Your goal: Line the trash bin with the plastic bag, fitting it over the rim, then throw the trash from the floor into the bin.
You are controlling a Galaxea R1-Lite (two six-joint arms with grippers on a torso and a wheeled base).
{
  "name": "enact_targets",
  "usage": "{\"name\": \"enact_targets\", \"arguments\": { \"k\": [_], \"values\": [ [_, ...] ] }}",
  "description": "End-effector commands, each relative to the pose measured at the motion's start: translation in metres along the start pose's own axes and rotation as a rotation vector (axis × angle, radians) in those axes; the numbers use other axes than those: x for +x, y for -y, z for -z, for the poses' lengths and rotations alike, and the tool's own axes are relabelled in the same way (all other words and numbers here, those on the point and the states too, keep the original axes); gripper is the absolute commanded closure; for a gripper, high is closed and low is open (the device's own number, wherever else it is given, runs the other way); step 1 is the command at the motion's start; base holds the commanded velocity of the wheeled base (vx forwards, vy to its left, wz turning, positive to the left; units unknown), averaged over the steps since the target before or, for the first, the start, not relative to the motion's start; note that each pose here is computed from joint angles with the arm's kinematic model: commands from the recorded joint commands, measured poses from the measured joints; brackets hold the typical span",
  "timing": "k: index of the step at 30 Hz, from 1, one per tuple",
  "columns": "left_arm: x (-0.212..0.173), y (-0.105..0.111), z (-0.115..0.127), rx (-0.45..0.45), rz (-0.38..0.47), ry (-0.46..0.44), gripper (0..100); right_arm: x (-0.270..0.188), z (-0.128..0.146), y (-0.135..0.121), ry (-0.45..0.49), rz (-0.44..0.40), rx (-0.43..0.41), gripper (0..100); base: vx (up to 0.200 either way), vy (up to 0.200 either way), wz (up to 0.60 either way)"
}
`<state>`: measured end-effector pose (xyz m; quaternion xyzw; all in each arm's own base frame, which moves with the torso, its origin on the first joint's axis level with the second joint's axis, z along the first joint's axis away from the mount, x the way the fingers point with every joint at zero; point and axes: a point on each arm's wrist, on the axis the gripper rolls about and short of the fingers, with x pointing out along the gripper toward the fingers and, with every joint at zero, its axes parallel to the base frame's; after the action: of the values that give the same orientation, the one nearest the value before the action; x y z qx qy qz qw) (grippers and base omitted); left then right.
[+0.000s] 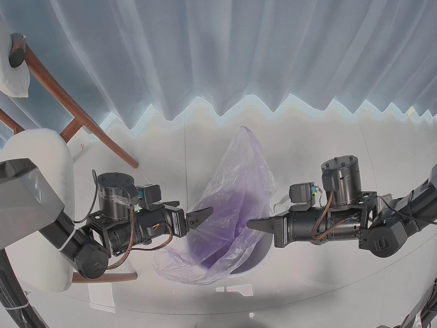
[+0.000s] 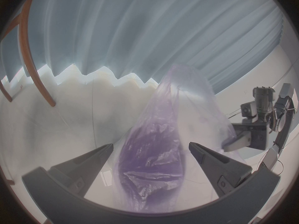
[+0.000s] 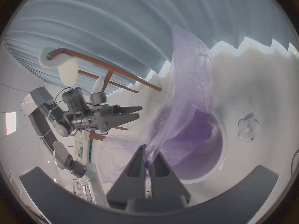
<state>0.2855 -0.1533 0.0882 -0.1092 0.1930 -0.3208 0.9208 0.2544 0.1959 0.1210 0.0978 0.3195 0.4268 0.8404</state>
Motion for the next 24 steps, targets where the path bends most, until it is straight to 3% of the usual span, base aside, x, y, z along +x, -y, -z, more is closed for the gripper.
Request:
{"name": "enact_targets", "arguments": {
  "k": [1, 4, 10, 13, 19, 24],
  "values": [
    [0.011, -0.013, 0.003, -0.014, -0.028, -0.004, 0, -0.006, 0.001, -0.004, 0.002, -0.026, -0.005, 100, 0.0, 0.0, 0.0],
    [0.012, -0.024, -0.012, -0.016, -0.058, 0.052, 0, -0.01, -0.001, -0.007, 0.007, -0.049, -0.01, 100, 0.0, 0.0, 0.0],
    [0.012, -0.033, -0.011, -0.03, -0.072, 0.046, 0, -0.016, -0.005, -0.011, 0.024, -0.072, -0.021, 100, 0.0, 0.0, 0.0],
    [0.021, -0.034, -0.003, -0.059, -0.045, 0.017, 0, -0.021, -0.008, -0.014, 0.038, -0.086, -0.029, 100, 0.0, 0.0, 0.0],
    [0.027, -0.02, -0.009, -0.095, 0.045, 0.045, 0, -0.026, -0.004, -0.016, 0.03, -0.102, -0.029, 100, 0.0, 0.0, 0.0],
    [0.027, -0.018, -0.006, -0.11, 0.055, 0.031, 0, -0.031, -0.006, -0.019, 0.037, -0.125, -0.036, 100, 0.0, 0.0, 0.0]
  ]
}}
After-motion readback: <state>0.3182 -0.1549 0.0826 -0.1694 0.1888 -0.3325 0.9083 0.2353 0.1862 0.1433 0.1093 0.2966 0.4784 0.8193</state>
